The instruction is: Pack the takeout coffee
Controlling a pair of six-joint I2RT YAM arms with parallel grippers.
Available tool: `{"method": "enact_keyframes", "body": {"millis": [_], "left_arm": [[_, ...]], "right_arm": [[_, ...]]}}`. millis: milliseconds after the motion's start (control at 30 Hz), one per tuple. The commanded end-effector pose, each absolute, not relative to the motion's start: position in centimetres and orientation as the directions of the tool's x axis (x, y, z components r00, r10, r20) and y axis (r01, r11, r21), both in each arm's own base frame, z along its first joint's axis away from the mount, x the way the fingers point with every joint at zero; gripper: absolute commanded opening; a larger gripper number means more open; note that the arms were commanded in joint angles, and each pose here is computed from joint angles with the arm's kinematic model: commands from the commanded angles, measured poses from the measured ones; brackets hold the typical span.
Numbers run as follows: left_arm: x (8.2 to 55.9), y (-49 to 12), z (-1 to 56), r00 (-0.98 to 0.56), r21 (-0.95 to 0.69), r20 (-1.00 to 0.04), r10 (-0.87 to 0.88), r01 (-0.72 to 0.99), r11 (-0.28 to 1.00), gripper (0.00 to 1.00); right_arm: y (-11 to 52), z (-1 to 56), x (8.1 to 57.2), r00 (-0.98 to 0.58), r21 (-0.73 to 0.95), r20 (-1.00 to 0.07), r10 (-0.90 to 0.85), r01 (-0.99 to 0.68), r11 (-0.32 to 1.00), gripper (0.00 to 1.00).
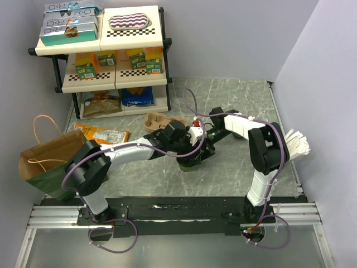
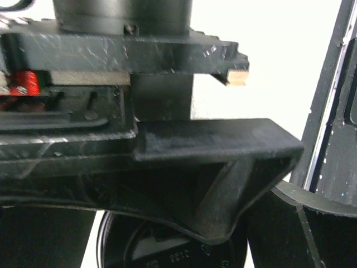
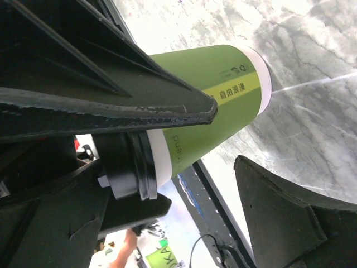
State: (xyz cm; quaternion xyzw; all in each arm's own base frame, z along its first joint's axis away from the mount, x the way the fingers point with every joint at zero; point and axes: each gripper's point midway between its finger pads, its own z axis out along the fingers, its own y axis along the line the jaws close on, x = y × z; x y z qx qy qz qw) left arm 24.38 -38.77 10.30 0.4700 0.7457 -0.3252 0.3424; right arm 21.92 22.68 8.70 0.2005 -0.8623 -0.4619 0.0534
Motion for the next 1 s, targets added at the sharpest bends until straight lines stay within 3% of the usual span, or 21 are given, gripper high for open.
{"method": "enact_keyframes", "body": {"millis": [0, 267, 600, 967], "left_arm": [[23.4, -34.3, 5.4, -0.333, -0.112, -0.7, 0.632, 0.925, 0.363, 0.99], [23.6, -35.7, 9.9, -0.371, -0.256, -0.778, 0.506, 0.924, 0.284, 0.99], [23.4, -36.8, 14.0, -0.364, -0.315, -0.83, 0.423, 0.931, 0.183, 0.99], [24.3, -37.4, 14.2, -0.354, -0.288, -0.811, 0.465, 0.935, 0.209, 0.99]], "right_arm": [[22.4, 9.5, 23.8, -0.877, 0.779, -0.225, -0.423, -0.423, 0.462, 0.94], [22.5, 14.6, 24.6, -0.859, 0.809, -0.369, -0.356, -0.485, 0.332, 0.99], [21.7, 12.3, 24.1, -0.899, 0.811, -0.293, -0.326, -0.414, 0.413, 0.98], [20.4, 12.3, 25.0, -0.923, 0.829, -0.271, -0.273, -0.368, 0.42, 0.98]]}}
